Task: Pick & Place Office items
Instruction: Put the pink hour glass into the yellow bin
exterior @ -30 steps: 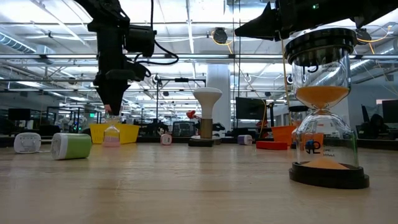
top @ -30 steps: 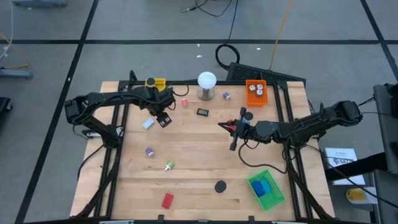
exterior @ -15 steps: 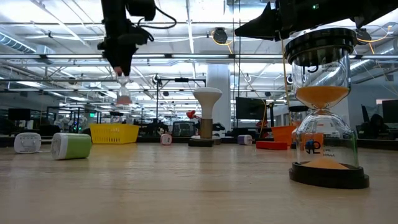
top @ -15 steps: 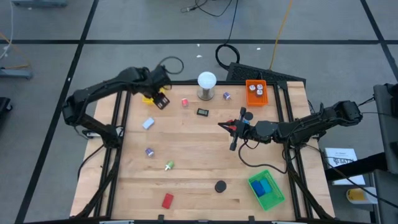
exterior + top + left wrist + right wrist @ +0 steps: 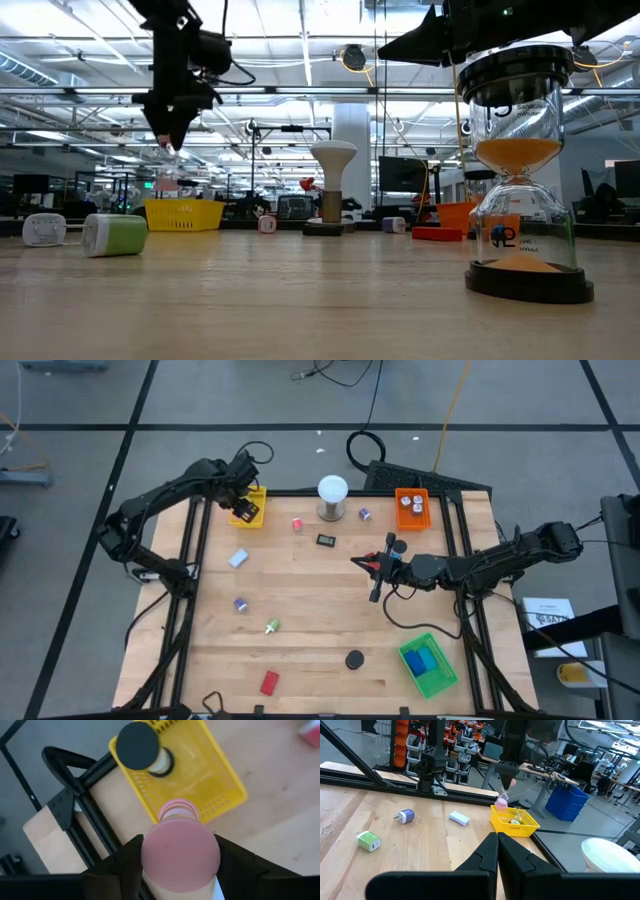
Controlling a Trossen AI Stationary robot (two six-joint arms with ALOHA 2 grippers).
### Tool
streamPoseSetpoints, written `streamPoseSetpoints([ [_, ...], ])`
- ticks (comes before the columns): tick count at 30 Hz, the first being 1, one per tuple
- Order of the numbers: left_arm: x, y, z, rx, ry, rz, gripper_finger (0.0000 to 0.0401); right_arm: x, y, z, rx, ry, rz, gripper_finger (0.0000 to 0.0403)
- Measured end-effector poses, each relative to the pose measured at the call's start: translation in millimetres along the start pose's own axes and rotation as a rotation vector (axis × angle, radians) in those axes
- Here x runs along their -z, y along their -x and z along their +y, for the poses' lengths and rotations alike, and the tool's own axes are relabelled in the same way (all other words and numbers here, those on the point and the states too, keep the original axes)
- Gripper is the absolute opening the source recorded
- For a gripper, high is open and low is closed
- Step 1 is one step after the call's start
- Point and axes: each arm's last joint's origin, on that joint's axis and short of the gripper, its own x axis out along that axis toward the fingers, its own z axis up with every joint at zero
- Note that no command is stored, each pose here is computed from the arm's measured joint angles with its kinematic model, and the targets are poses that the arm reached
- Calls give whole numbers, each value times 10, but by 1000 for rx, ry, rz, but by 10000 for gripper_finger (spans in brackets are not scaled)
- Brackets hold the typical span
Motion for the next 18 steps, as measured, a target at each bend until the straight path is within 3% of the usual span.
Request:
streamPoseSetpoints([
  [18, -39, -373, 174, 58, 90, -64, 204, -1, 0, -1, 0, -1, -1, 4],
])
